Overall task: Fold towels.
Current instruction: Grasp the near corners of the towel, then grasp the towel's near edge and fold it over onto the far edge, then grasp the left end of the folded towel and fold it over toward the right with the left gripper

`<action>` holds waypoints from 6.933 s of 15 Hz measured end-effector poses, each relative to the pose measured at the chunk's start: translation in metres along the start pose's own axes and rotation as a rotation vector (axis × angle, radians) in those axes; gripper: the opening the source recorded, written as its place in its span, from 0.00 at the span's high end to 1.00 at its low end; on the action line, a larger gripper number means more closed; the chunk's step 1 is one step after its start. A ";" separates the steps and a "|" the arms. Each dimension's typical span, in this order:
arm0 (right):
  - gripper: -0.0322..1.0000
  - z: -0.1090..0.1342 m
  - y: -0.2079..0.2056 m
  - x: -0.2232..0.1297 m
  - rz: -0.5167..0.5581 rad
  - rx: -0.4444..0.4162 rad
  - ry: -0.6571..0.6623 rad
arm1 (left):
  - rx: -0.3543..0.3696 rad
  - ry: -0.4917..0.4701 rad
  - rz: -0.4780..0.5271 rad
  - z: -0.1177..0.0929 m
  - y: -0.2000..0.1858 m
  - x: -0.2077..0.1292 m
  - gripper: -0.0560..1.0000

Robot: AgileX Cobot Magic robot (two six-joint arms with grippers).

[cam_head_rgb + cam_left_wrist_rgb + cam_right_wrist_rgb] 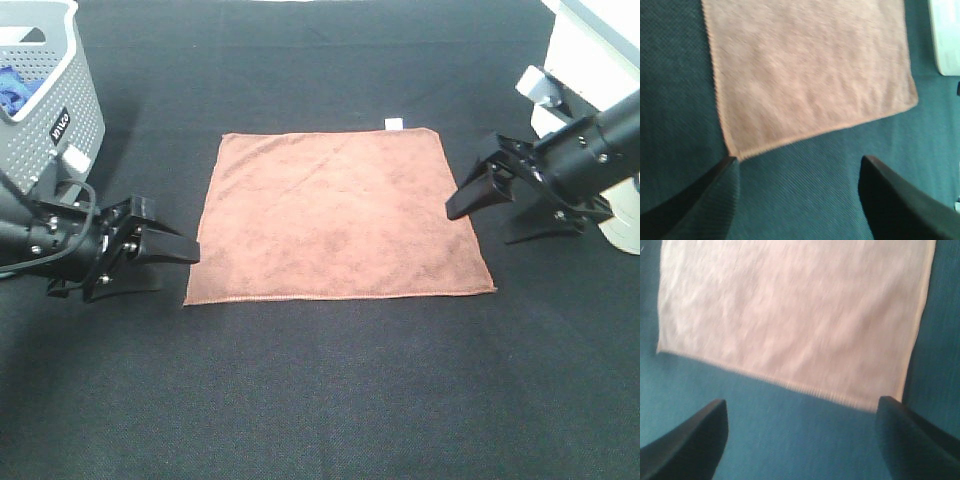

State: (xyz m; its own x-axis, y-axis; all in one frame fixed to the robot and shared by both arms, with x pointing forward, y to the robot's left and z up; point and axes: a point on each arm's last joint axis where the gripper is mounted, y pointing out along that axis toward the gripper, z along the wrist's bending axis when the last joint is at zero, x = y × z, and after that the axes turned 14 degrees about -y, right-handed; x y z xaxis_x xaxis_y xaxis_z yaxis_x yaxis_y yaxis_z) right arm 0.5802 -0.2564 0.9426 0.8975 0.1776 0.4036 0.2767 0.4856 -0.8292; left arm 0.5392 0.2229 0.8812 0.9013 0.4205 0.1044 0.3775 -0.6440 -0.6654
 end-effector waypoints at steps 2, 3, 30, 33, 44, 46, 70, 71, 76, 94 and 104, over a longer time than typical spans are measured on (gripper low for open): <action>0.23 -0.014 0.018 0.012 0.021 -0.005 0.000 | 0.004 0.002 -0.005 0.001 0.009 0.010 0.33; 0.23 -0.019 0.025 0.014 0.036 -0.009 -0.003 | 0.008 0.010 -0.015 0.001 0.012 0.016 0.33; 0.97 -0.035 0.077 0.013 0.112 -0.062 0.097 | 0.069 -0.003 0.093 -0.007 0.073 0.019 0.95; 0.97 -0.025 0.058 0.015 0.147 -0.063 0.089 | 0.116 0.065 0.127 -0.024 0.051 0.019 0.95; 0.97 -0.002 0.033 -0.030 0.201 -0.042 0.120 | 0.245 0.072 0.218 -0.018 0.009 -0.019 0.95; 0.97 -0.001 0.026 -0.006 0.088 -0.041 0.065 | 0.232 0.127 0.122 -0.031 0.006 -0.003 0.95; 0.20 -0.062 0.093 0.131 -0.039 -0.089 0.013 | 0.207 0.260 -0.281 -0.068 0.068 0.126 0.28; 0.17 -0.058 0.087 0.132 -0.013 -0.083 -0.005 | 0.198 0.255 -0.267 -0.068 0.065 0.126 0.26; 0.15 -0.050 0.063 0.125 0.122 -0.114 -0.006 | 0.231 0.119 -0.202 -0.055 0.055 0.129 0.24; 0.15 -0.054 0.062 0.124 0.134 -0.156 -0.022 | 0.174 -0.056 0.025 -0.055 0.107 0.155 0.91; 0.15 -0.054 0.062 0.124 0.136 -0.164 -0.028 | 0.403 0.106 0.019 -0.145 0.014 0.178 0.91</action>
State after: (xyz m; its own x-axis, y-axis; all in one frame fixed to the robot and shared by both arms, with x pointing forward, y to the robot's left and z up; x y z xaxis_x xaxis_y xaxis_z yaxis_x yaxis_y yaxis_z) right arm 0.7276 -0.2507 0.9203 0.9213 0.2567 0.2921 0.2078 0.3100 -0.9277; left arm 0.7358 0.1960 0.9979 0.9321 0.3292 0.1507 0.2662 -0.3409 -0.9016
